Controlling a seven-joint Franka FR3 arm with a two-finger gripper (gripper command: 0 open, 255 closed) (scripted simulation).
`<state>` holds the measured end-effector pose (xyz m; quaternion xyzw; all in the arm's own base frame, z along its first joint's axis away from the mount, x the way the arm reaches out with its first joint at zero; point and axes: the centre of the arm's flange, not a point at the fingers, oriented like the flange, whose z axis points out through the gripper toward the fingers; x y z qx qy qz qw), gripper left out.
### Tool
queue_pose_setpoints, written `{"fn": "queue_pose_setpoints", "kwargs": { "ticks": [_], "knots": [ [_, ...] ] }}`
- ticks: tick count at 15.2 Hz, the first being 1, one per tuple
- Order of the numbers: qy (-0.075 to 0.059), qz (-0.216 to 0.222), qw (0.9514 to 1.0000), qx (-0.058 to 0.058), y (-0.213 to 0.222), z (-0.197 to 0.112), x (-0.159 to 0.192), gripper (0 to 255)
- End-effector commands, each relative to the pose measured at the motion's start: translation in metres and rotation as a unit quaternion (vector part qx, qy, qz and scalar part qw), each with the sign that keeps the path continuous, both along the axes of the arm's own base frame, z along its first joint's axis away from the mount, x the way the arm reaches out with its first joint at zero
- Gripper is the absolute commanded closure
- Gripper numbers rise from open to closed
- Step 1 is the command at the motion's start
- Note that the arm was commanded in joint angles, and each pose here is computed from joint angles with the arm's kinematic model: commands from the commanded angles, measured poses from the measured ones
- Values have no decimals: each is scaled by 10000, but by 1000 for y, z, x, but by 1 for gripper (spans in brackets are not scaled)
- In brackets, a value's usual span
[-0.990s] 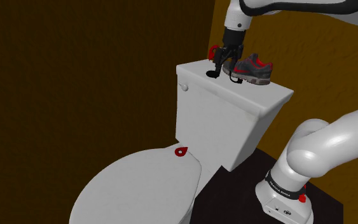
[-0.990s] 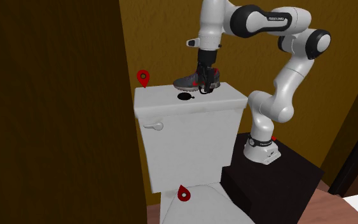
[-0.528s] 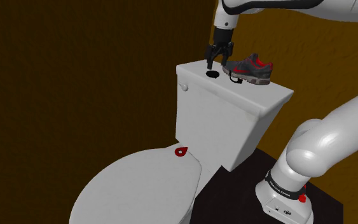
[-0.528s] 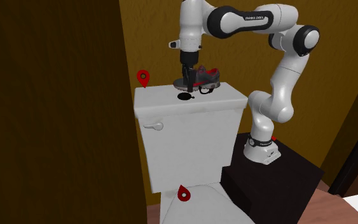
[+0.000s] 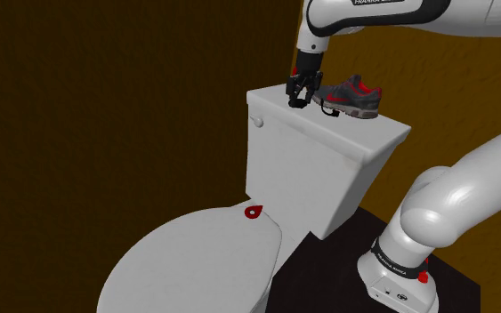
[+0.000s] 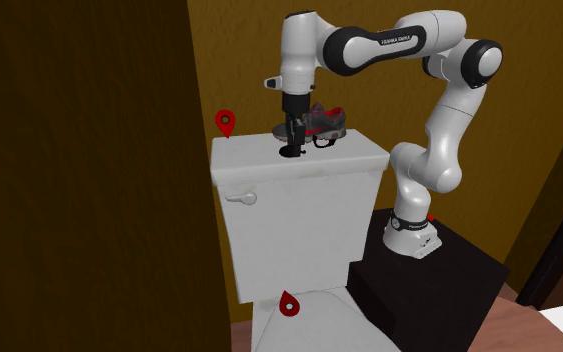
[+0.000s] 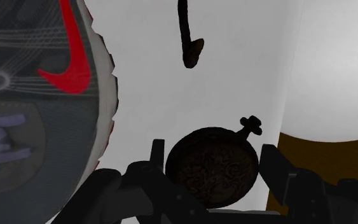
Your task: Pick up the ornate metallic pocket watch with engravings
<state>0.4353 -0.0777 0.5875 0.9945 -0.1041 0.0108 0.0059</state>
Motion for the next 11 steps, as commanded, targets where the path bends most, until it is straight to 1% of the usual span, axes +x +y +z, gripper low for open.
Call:
{"fn": "queue_pose_setpoints", "kwargs": {
  "ticks": [1, 9, 11],
  "knots": [
    [-1, 0, 10000, 0, -1, -1, 0, 255],
    [-1, 0, 10000, 0, 1, -1, 0, 255],
    [-1, 0, 10000, 0, 1, 9, 0, 255]
  ]
}}
